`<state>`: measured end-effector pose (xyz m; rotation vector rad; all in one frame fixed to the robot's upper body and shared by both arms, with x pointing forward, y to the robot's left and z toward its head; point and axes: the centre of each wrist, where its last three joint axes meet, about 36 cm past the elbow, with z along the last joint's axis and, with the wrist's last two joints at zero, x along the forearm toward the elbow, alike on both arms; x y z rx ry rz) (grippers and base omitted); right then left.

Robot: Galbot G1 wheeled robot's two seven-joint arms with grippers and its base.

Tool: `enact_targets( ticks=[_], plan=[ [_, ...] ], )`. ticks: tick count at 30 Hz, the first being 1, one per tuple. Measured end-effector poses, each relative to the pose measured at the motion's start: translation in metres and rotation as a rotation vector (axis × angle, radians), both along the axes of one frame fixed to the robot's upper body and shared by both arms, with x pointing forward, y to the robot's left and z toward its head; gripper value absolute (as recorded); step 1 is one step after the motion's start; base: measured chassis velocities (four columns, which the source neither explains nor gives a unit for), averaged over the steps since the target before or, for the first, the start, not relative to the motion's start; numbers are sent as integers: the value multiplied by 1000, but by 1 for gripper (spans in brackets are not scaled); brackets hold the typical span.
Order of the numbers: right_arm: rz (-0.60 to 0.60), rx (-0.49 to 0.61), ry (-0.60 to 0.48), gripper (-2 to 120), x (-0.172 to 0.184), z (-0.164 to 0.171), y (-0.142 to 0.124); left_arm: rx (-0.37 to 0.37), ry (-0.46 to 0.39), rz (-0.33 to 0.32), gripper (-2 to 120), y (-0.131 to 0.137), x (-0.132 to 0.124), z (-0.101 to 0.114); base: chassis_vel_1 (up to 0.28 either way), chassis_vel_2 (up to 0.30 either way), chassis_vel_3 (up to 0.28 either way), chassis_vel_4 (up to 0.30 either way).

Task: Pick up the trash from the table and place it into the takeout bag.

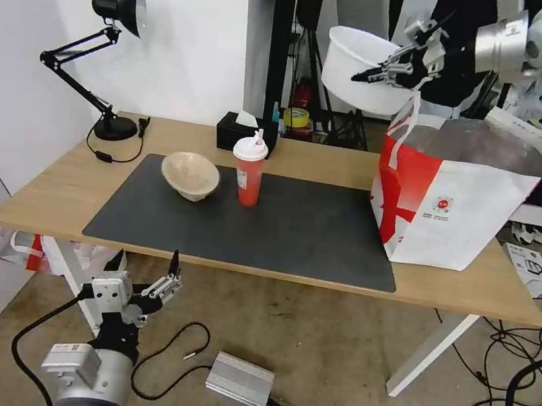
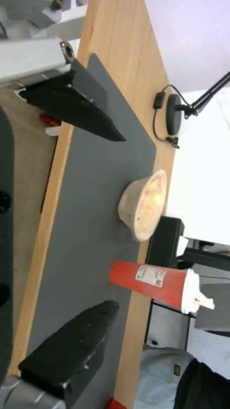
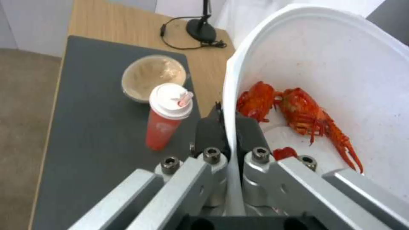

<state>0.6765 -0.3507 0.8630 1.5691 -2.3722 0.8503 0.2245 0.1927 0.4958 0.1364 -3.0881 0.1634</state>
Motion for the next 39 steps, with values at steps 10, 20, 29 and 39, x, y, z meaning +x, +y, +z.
enact_targets(
  ticks=[10,20,29,39],
  plan=[
    [-6,9,-20,0,-2,16,-4,0,-1,-2,100,0,-1,1,0,0,0,0],
    [-13,4,-15,0,-5,15,-14,-1,-2,-7,100,-1,-1,1,0,0,0,0],
    [-20,3,3,0,-10,4,-27,-1,7,-9,100,-1,0,-2,0,0,0,0],
    [-49,6,21,0,-19,-9,-52,2,12,-10,100,-2,0,-4,0,0,0,0]
  ],
)
